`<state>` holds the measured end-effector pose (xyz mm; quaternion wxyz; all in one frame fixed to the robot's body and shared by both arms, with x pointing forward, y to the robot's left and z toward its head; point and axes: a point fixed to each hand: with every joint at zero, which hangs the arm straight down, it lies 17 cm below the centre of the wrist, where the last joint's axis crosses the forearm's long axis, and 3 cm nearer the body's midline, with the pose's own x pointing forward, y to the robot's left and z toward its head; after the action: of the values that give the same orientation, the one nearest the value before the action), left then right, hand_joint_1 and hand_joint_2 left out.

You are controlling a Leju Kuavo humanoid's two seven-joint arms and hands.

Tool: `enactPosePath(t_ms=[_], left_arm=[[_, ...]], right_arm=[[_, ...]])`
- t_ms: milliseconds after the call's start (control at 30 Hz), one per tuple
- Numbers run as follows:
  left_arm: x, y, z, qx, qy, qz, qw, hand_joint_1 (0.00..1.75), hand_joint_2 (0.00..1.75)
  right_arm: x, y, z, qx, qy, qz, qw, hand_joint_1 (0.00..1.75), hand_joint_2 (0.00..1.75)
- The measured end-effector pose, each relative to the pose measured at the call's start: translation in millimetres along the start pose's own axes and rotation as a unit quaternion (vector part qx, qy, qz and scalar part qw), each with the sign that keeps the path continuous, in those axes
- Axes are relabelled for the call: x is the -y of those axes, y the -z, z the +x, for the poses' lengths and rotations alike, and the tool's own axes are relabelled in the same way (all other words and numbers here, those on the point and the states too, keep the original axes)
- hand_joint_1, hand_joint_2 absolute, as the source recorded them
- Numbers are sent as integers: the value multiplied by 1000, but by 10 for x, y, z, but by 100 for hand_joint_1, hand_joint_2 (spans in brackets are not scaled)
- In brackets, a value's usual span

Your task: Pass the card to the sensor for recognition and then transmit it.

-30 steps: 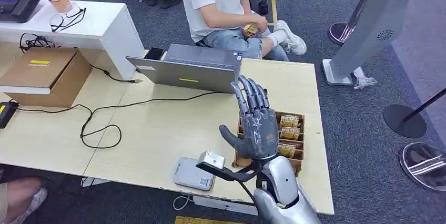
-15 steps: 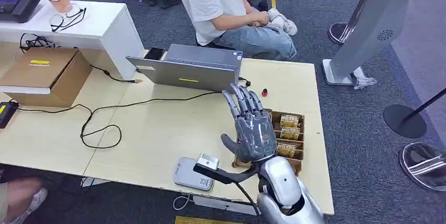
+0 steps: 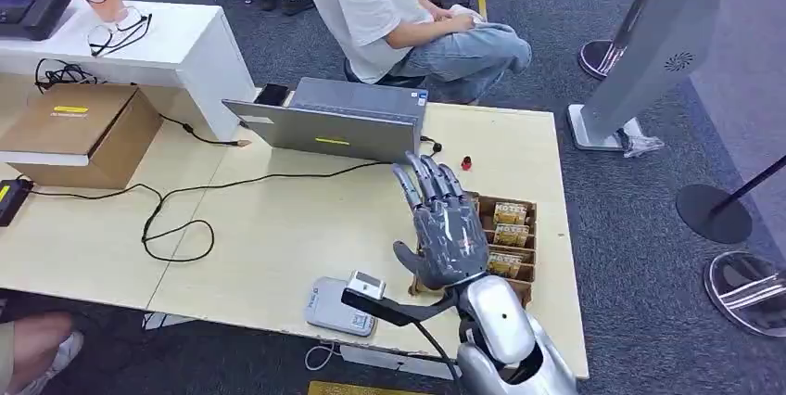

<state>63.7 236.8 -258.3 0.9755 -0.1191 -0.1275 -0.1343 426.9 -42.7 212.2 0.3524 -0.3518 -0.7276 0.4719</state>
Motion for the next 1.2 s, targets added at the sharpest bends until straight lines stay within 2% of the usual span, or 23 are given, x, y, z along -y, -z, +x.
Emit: enactPosePath(t_ms=[1200], left_arm=[[19, -39, 28, 5, -10, 3, 1000, 0, 0]], right_arm=[[-486, -134, -254, -45, -10, 88, 995, 0, 175]])
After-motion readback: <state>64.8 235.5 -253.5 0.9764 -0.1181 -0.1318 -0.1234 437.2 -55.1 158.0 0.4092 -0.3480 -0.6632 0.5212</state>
